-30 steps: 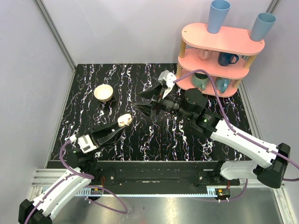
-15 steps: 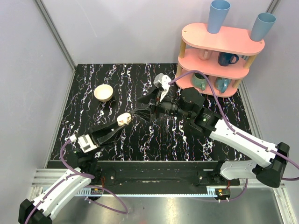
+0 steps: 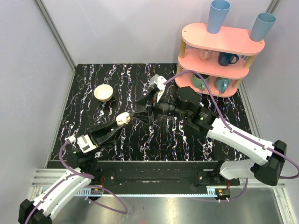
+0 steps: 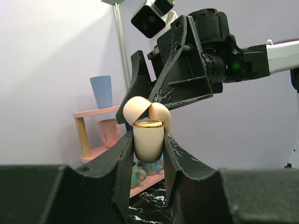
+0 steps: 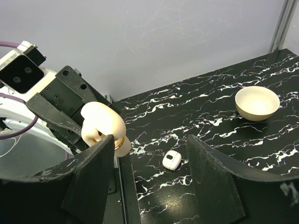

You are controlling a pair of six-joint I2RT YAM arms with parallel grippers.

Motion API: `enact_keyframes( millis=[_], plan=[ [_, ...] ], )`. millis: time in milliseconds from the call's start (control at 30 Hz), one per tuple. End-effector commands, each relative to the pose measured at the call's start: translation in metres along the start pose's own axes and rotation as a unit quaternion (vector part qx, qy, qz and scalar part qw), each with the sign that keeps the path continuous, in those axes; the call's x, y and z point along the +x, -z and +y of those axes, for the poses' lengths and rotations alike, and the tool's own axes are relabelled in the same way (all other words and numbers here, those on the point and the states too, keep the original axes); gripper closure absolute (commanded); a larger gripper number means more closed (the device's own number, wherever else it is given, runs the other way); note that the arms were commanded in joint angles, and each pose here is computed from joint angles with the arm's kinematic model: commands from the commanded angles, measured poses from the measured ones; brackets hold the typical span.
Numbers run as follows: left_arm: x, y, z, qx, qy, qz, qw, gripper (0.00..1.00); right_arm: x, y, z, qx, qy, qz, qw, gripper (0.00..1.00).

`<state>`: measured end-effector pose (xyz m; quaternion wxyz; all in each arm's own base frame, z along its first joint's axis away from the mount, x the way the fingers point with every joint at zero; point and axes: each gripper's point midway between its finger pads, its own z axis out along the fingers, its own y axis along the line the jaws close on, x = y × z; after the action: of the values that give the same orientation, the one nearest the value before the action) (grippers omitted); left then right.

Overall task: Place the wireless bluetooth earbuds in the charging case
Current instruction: Open the charging case.

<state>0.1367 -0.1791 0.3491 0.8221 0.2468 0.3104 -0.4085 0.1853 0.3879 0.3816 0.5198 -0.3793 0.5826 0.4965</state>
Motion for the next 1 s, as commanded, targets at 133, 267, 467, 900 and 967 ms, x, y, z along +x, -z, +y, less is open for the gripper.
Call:
enact_keyframes(
  millis=[133,267,467,900,967],
  plan=[
    [-0.015,-0.004,-0.002,0.007,-0.013,-0.028,0.999,1.0,-0.025,0.002,0.006,-0.01,0.006,-0.029,1.0,0.29],
    [-0.014,-0.004,-0.003,0.009,-0.01,-0.027,1.0,1.0,-0.025,0.0,0.008,-0.017,0.005,-0.03,0.999,0.29],
    [-0.016,-0.003,-0.003,0.008,-0.01,-0.03,0.999,1.0,-0.026,-0.002,0.01,-0.024,0.001,-0.035,0.999,0.28],
    [-0.013,-0.003,-0.01,0.029,-0.005,-0.024,0.999,1.0,-0.028,-0.006,0.004,-0.014,0.007,-0.036,0.999,0.28],
    [-0.014,-0.003,-0.012,0.034,-0.005,-0.024,0.999,1.0,-0.029,-0.007,0.004,-0.013,0.009,-0.038,0.999,0.28]
  ],
)
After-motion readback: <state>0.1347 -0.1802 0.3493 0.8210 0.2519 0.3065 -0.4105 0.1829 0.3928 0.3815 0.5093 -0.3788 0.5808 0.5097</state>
